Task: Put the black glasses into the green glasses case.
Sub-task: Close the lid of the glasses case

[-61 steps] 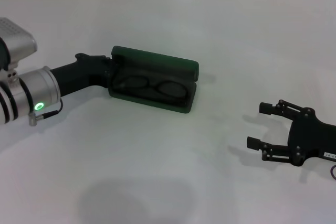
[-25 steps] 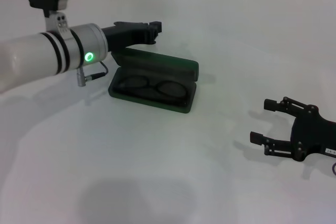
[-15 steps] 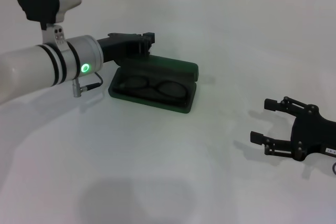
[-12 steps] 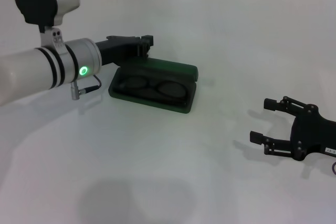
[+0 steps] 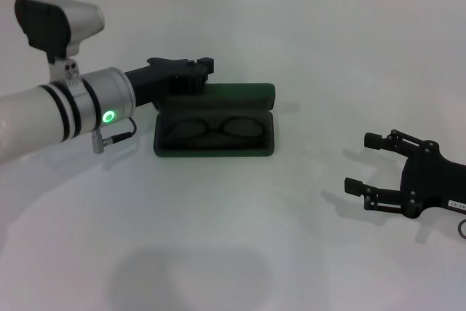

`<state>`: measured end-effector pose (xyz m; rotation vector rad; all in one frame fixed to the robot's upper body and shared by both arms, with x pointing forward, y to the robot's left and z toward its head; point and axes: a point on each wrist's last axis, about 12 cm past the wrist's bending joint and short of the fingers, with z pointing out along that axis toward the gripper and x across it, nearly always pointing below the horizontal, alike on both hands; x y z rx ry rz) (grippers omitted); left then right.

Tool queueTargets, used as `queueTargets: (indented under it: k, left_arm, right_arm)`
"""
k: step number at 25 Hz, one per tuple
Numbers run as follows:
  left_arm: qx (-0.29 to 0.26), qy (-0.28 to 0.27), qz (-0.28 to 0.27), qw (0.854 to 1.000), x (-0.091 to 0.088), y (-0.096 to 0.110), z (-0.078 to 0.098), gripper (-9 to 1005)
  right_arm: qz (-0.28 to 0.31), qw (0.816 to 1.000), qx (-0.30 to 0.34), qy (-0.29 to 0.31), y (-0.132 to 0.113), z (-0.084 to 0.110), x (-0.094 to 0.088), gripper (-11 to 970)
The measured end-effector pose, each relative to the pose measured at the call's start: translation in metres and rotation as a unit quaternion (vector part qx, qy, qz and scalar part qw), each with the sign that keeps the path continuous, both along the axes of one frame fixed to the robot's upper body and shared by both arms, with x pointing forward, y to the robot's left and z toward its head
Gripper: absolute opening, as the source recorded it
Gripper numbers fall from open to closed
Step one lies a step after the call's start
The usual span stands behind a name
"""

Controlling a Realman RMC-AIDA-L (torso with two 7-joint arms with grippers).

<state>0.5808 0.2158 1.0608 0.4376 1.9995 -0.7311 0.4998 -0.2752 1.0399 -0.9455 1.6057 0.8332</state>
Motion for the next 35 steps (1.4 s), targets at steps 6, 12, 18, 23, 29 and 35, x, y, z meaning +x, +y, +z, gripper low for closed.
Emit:
queueTargets:
  k: [6, 12, 18, 23, 29, 35]
  left_arm:
    - [-0.005, -0.007, -0.002, 1.0, -0.008, 0.005, -0.009, 92]
    - [-0.006, 0.002, -0.003, 1.0, -0.008, 0.006, -0.012, 93]
    - [-0.006, 0.002, -0.016, 1.0, -0.014, 0.007, -0.014, 94]
    - [0.007, 0.0, -0.021, 1.0, -0.02, 0.01, -0.021, 95]
    - [0.011, -0.008, -0.041, 0.999, -0.027, 0.011, -0.025, 96]
    - [0.024, -0.022, -0.054, 0.998, -0.033, 0.012, -0.029, 98]
  right_arm:
    - [-0.001, 1.0, -0.001, 0.0, 0.001, 0.0, 0.001, 869]
    - [0.001, 1.0, -0.001, -0.001, 0.002, 0.001, 0.002, 869]
    - [0.001, 1.0, 0.0, -0.001, 0.002, 0.0, 0.002, 869]
    - [0.002, 1.0, 0.0, -0.002, 0.003, 0.001, 0.002, 869]
    - [0.003, 1.0, 0.001, -0.002, 0.003, 0.002, 0.003, 869]
    - [0.003, 1.0, 0.002, -0.002, 0.004, 0.002, 0.004, 869]
